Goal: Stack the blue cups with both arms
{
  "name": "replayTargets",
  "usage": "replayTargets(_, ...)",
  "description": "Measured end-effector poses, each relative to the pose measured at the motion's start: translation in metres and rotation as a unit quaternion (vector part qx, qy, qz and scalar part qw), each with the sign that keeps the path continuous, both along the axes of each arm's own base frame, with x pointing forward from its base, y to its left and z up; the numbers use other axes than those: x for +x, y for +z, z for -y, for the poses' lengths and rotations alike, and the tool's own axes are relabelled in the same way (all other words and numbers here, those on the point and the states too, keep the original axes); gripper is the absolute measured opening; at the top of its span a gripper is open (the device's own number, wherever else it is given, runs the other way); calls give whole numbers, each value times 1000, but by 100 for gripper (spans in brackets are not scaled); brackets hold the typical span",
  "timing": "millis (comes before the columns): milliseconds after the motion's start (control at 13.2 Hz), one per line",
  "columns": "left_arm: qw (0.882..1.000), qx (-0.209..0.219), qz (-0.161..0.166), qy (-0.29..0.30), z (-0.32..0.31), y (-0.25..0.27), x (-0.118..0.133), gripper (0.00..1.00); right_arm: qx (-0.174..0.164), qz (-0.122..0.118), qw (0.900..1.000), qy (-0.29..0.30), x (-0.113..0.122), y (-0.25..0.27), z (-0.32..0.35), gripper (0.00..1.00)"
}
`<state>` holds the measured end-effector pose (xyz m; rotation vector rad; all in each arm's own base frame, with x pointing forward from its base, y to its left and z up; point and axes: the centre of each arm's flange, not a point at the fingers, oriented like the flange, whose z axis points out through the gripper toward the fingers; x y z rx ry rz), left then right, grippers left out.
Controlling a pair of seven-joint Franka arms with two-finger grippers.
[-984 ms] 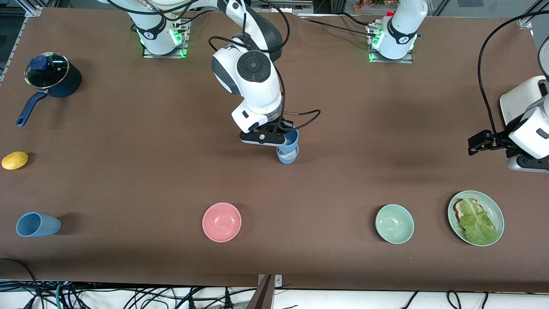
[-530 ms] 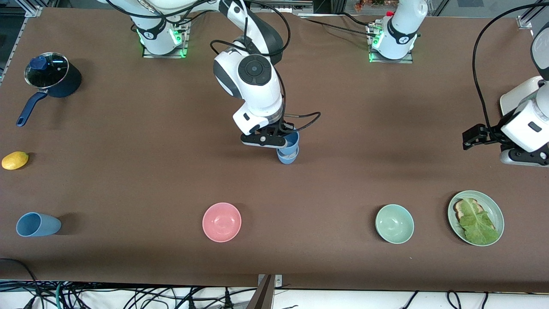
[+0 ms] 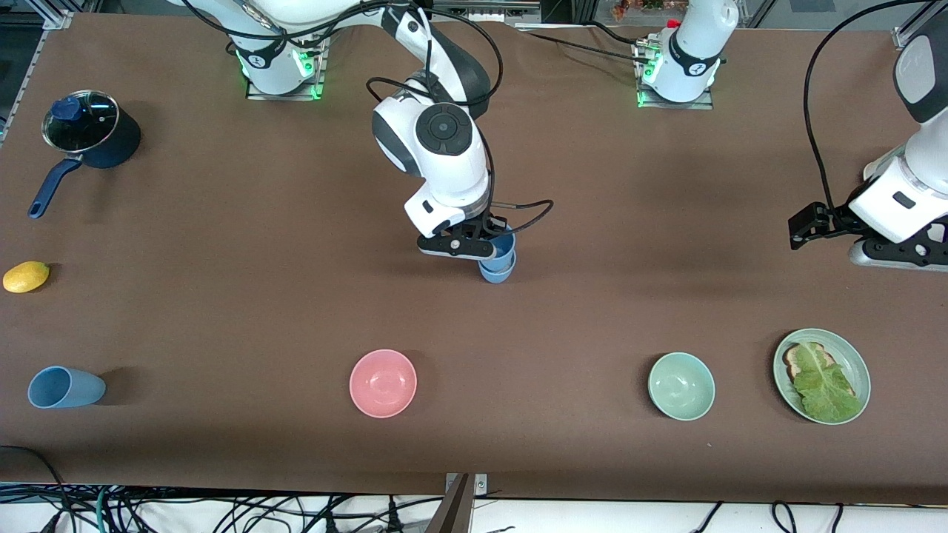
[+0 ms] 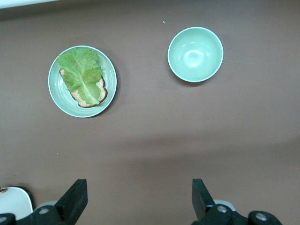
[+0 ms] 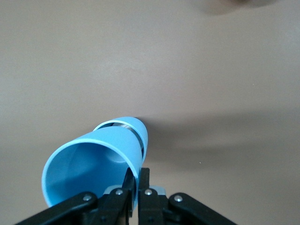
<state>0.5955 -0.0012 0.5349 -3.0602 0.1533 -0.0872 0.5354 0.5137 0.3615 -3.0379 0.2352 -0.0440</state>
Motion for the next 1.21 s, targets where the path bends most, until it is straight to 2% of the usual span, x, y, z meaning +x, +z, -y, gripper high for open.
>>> replayTargets(379, 1000, 1, 13, 0, -1, 7, -19, 100, 1, 7, 1000, -11, 11, 7, 11, 65)
replayTargets(606, 1000, 1, 24, 4, -6, 18, -22, 100, 3, 13, 1000, -19, 23, 39, 34, 98)
replayTargets(833, 999, 1, 34, 4, -6, 29, -22, 100, -16, 4, 1000, 21, 32, 88, 81, 100)
replayTargets(1211, 999, -13, 39, 9, -4, 60, -24, 100, -37, -35, 995, 86, 34, 174, 214, 100)
